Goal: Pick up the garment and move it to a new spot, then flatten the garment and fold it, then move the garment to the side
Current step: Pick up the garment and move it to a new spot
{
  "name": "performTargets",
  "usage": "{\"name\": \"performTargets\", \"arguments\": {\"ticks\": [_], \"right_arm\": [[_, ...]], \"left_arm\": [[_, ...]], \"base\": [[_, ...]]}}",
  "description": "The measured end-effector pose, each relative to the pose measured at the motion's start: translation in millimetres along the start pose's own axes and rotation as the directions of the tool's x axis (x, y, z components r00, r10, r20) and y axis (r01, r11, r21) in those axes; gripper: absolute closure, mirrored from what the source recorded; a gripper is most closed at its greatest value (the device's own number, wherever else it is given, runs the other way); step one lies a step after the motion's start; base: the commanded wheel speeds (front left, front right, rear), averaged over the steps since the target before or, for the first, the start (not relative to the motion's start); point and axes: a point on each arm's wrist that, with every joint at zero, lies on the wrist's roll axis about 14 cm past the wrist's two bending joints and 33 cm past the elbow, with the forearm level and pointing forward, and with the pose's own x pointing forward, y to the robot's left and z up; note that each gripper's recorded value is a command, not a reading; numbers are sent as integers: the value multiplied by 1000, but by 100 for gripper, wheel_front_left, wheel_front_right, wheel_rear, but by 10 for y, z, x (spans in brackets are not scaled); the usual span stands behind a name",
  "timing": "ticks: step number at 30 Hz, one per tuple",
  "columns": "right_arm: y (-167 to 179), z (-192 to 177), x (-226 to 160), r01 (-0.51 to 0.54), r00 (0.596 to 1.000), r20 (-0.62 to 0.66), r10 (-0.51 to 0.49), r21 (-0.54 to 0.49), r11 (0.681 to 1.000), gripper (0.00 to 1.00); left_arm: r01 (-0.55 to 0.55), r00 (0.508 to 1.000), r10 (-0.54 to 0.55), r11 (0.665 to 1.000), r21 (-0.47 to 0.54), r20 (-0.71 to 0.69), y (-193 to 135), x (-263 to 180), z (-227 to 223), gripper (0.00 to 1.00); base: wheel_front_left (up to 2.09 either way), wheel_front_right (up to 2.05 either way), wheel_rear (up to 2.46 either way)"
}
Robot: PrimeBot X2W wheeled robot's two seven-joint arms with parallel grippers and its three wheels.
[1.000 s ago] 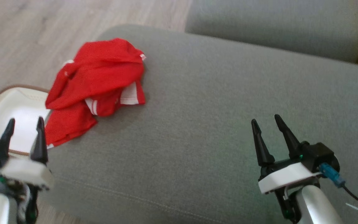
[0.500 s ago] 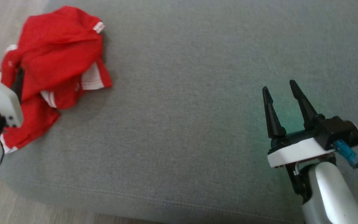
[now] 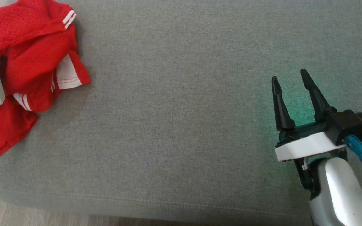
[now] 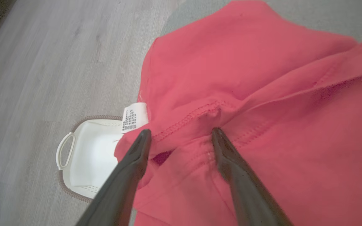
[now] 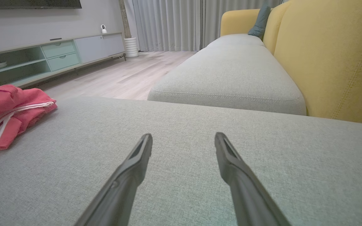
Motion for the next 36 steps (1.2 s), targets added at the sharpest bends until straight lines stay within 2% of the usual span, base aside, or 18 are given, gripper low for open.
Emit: {"name": "performTargets", "arguments": {"ticks": [3,4,5,13,15,17,21,28,32,33,36], "right_arm": [[-16,-24,1,3,1000,-6,-3,-5,1000,0],[-21,-29,0,4,1000,-9,-4,-5,1000,0],[-26,-30,0,6,1000,-9,-6,-5,1000,0],[-9,29,-3,3,1000,5,-3,-10,1000,0],[9,53,-10,-1,1000,9,1,-12,1000,0],[28,82,-23,-5,1000,14,5,-14,1000,0],[56,158,-73,-7,999,33,7,-7,1000,0],[76,400,-220,3,995,100,-5,15,1000,0],[56,554,-325,18,990,141,-20,17,1000,0],[35,629,-380,28,986,163,-30,17,999,0],[-28,723,-464,51,980,193,-54,20,999,0]], "left_arm": [[-2,999,1,1000,-4,-43,-4,59,-101,0],[-3,999,3,1000,-6,-52,-1,72,-119,20],[-3,998,2,1000,-7,-58,-3,83,-128,100],[-6,1000,6,1000,-17,-5,29,47,-51,100],[-14,998,15,1000,-19,54,72,6,56,100],[-35,984,36,999,-8,173,145,-67,311,100],[-69,911,67,998,-9,408,250,-317,882,100],[-53,773,43,999,-3,632,213,-854,1470,100],[-8,677,-16,1000,28,736,5,-1219,1854,100],[30,633,-57,998,49,772,-168,-1392,2035,100],[91,564,-121,992,84,817,-472,-1640,2302,100]], "base": [[0,0,0],[0,0,0],[0,0,0],[0,0,0],[0,0,0],[0,0,0],[0,0,0],[0,0,0],[0,0,0],[0,0,0],[0,0,0]]}}
